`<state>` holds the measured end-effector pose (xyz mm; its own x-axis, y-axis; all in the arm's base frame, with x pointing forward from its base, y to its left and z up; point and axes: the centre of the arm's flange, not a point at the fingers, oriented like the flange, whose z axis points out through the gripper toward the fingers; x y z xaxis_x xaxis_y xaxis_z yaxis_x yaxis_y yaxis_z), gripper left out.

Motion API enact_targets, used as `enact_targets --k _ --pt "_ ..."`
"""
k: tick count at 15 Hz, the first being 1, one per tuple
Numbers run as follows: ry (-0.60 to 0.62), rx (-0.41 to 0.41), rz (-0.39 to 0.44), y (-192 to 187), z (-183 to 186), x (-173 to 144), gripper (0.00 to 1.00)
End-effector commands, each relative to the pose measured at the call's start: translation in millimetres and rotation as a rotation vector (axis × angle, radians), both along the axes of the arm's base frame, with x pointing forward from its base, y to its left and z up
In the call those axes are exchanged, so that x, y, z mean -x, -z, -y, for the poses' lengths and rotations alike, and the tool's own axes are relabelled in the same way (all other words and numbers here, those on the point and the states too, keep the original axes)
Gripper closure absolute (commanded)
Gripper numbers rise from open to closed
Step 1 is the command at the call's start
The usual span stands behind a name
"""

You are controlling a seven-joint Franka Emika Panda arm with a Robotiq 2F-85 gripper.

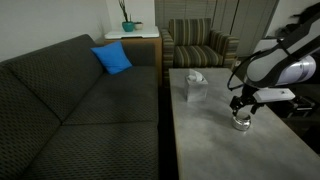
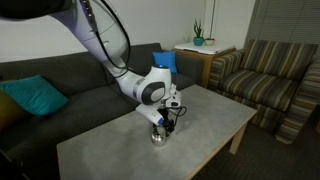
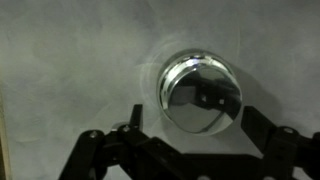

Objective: Uncover the silver bottle and put the lid on the table

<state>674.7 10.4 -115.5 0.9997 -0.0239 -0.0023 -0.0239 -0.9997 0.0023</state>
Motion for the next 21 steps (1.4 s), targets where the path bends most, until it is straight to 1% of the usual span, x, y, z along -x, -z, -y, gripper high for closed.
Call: enact_targets --k 1,9,16,18,21 --pt "-0.005 -0.049 -0.055 15.1 4.2 -14.1 0.0" --pt "-0.011 -0.064 -0.096 27.5 5.4 -13.5 0.0" --pt "-0.038 -0.088 -0.124 33.8 -5.4 -13.1 0.0" --pt "-0.035 -0.064 -0.108 35.2 -6.4 -14.2 0.0" --pt "-0.034 -0.066 -0.099 39.1 -6.2 -16.3 0.0"
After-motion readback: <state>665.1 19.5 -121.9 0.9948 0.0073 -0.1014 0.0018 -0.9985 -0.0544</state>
